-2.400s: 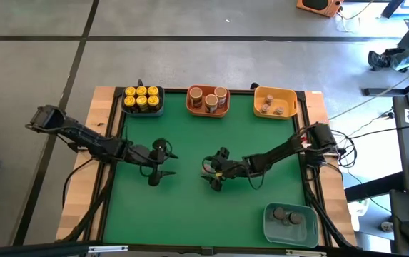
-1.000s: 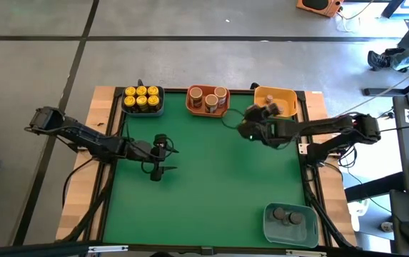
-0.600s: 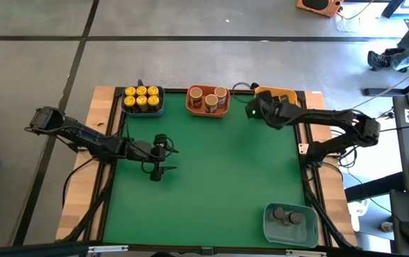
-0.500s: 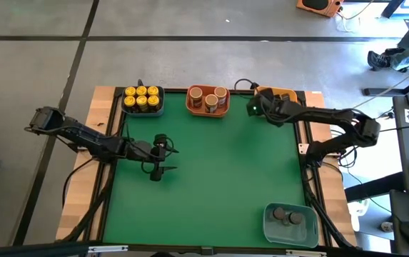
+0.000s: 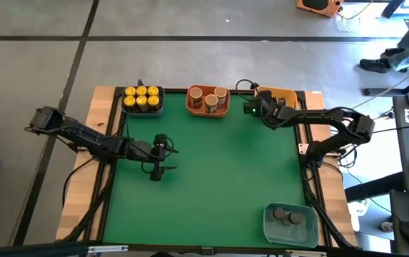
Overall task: Sort spices by type
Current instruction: Put the black seasoning bottle into the green bin, then put the brown seasoning bottle into the yellow bin, then return to Home Position
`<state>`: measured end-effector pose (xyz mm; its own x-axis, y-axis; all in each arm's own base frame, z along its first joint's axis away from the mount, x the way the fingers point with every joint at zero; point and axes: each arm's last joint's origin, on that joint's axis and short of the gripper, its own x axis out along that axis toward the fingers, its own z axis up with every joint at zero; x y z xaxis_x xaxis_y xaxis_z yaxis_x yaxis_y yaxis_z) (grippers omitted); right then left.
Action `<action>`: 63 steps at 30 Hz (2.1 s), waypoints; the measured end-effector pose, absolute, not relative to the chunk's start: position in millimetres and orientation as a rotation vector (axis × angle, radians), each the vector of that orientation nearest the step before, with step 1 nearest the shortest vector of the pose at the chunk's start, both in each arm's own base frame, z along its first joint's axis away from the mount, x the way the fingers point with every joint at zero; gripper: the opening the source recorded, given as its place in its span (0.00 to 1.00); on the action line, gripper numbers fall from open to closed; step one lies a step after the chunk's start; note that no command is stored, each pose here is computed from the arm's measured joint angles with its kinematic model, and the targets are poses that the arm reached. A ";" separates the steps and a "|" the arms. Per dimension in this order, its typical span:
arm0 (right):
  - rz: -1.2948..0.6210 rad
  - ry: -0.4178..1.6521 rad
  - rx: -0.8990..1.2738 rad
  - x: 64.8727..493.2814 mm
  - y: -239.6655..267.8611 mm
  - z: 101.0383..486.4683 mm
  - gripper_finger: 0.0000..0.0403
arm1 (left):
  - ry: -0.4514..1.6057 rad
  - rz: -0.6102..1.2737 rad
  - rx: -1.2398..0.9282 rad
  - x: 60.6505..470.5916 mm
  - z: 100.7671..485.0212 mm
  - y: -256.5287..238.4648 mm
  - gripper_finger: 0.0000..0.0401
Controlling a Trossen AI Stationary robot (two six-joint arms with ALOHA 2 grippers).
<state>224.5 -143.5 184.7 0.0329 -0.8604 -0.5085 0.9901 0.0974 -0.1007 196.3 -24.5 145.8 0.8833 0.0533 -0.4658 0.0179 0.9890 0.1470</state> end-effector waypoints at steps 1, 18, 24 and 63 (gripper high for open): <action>-1.469 0.492 0.318 223.6 -144.9 181.4 0.47 | 0.488 0.019 0.150 196.3 145.7 -24.5 0.76; -1.491 0.502 0.414 213.7 -173.9 149.5 0.47 | 0.489 0.020 0.152 196.4 145.8 -24.0 0.76; -1.497 0.511 0.406 214.2 -173.6 147.5 0.64 | 0.488 0.020 0.153 196.4 145.8 -24.0 0.76; 0.056 0.490 0.145 268.9 -1.2 238.3 0.11 | 0.354 0.054 0.049 162.5 167.7 -15.0 0.02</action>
<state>268.9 -1.2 238.3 0.8812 0.0886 -0.4644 -0.0192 0.9882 0.1521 162.5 -15.0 167.7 0.9366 0.0618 -0.3449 -0.0446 0.9973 0.0576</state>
